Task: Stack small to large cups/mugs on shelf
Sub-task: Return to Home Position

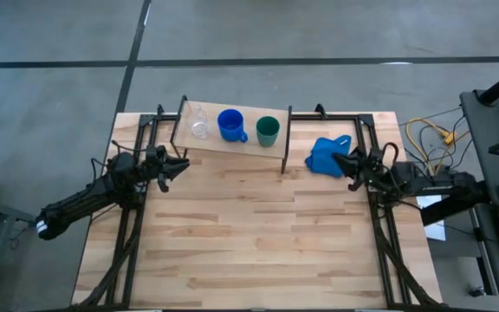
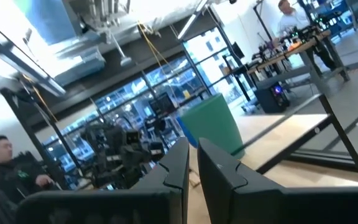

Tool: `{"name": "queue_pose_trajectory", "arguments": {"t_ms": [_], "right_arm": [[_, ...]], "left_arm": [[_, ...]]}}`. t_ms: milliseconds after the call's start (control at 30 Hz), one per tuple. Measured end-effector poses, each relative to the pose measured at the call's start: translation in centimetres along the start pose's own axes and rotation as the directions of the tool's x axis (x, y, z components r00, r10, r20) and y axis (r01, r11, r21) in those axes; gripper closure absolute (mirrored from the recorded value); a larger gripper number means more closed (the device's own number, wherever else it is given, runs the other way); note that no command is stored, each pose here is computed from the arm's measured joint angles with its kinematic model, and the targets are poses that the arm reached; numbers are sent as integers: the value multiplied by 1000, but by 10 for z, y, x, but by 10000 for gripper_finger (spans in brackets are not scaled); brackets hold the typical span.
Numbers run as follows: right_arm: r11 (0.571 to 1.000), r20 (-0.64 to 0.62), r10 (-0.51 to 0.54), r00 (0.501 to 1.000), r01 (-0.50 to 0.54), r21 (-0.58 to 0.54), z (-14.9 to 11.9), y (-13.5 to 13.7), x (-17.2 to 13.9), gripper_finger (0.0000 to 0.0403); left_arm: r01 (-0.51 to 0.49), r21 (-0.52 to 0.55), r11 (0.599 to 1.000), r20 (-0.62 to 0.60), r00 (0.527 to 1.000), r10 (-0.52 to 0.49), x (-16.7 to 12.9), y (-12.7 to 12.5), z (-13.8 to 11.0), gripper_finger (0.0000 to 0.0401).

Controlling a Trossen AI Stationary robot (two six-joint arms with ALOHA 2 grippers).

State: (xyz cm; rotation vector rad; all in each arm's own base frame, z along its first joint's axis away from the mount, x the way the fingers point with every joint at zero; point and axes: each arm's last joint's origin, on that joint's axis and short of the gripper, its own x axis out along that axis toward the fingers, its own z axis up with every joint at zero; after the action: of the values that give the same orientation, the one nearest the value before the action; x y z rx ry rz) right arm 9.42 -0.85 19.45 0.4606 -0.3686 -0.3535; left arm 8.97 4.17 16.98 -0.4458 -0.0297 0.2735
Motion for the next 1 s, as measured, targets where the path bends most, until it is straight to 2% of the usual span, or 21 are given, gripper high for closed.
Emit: {"name": "queue_pose_trajectory", "arguments": {"t_ms": [267, 1000], "right_arm": [[999, 55, 21, 998, -23, 29, 7, 1, -4, 374], [1000, 37, 14, 999, -15, 19, 4, 0, -3, 374]], "left_arm": [[0, 0, 1000, 0, 1000, 0, 0, 0, 0, 319], [0, 0, 1000, 0, 1000, 0, 0, 0, 0, 319]]}}
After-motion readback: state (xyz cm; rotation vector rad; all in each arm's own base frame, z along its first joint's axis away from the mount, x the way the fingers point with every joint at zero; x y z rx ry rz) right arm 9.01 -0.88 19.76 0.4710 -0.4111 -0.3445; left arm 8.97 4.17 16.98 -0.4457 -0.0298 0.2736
